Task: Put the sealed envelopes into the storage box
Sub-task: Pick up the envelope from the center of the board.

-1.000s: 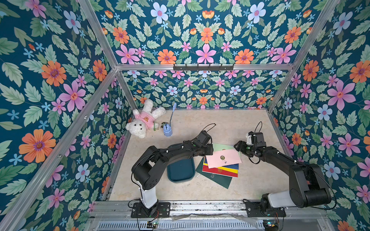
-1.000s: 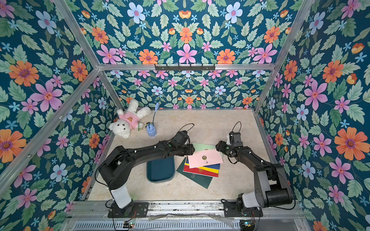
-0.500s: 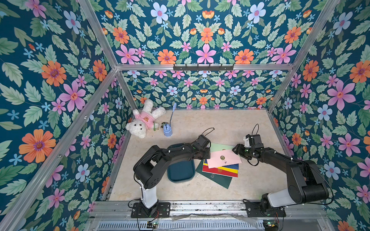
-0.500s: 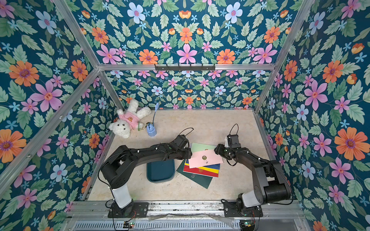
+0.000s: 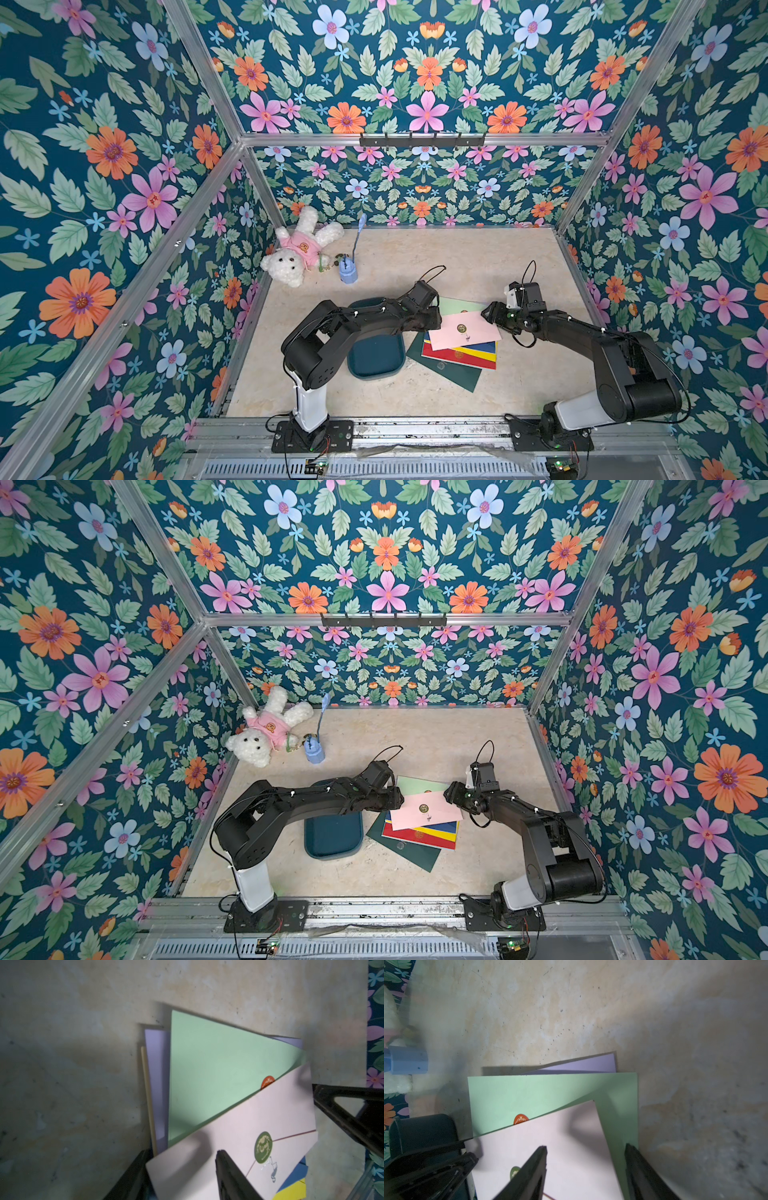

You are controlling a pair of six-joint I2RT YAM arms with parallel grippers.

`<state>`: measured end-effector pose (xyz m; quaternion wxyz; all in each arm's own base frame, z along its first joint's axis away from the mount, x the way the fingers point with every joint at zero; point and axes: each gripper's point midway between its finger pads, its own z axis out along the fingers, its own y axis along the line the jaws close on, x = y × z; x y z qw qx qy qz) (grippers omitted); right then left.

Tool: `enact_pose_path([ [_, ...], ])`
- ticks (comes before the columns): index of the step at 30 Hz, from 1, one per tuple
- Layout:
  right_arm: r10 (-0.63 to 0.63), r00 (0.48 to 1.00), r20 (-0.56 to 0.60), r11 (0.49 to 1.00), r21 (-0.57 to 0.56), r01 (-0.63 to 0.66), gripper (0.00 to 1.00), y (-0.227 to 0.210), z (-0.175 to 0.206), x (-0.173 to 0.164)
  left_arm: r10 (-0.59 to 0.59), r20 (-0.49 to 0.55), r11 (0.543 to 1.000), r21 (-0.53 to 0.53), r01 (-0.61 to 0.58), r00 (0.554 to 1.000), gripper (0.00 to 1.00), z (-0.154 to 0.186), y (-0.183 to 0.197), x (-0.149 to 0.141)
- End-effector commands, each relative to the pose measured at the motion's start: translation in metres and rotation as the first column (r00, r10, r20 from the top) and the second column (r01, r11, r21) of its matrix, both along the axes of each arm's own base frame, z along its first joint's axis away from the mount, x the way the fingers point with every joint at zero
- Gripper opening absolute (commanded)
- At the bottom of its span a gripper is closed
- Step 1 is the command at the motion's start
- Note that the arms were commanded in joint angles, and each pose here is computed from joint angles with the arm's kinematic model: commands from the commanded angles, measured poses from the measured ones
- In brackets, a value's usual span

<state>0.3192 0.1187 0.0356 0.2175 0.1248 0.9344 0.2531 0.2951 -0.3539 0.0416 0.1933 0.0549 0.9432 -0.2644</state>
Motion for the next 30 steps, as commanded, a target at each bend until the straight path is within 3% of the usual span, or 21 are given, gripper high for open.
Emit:
enact_pose_path([
  [1, 0.014, 1.000, -0.026, 0.998, 0.054, -0.013, 0.62, 0.008, 0.002, -0.008, -0.025, 0.024, 0.993, -0.114, 0.028, 0.999, 0.55, 0.024, -0.022, 0.004],
  [15, 0.048, 0.993, 0.108, 0.951, 0.300, -0.078, 0.57, 0.038, 0.067, -0.012, -0.024, 0.065, 0.995, -0.092, 0.030, 0.998, 0.53, 0.036, -0.021, 0.012],
  [21, 0.044, 0.992, 0.115, 0.954, 0.289, -0.076, 0.53, 0.035, 0.070, -0.019, -0.013, 0.073, 0.998, -0.064, 0.018, 0.997, 0.53, 0.033, -0.015, 0.014],
  [24, 0.046, 0.994, 0.100, 0.959, 0.275, -0.072, 0.42, 0.033, 0.064, -0.023, -0.013, 0.075, 0.998, -0.059, 0.017, 0.997, 0.53, 0.031, -0.014, 0.014],
  [30, 0.048, 0.994, 0.101, 0.961, 0.267, -0.073, 0.05, 0.032, 0.063, -0.027, -0.008, 0.104, 0.998, -0.055, 0.014, 0.995, 0.55, 0.041, -0.012, 0.020],
])
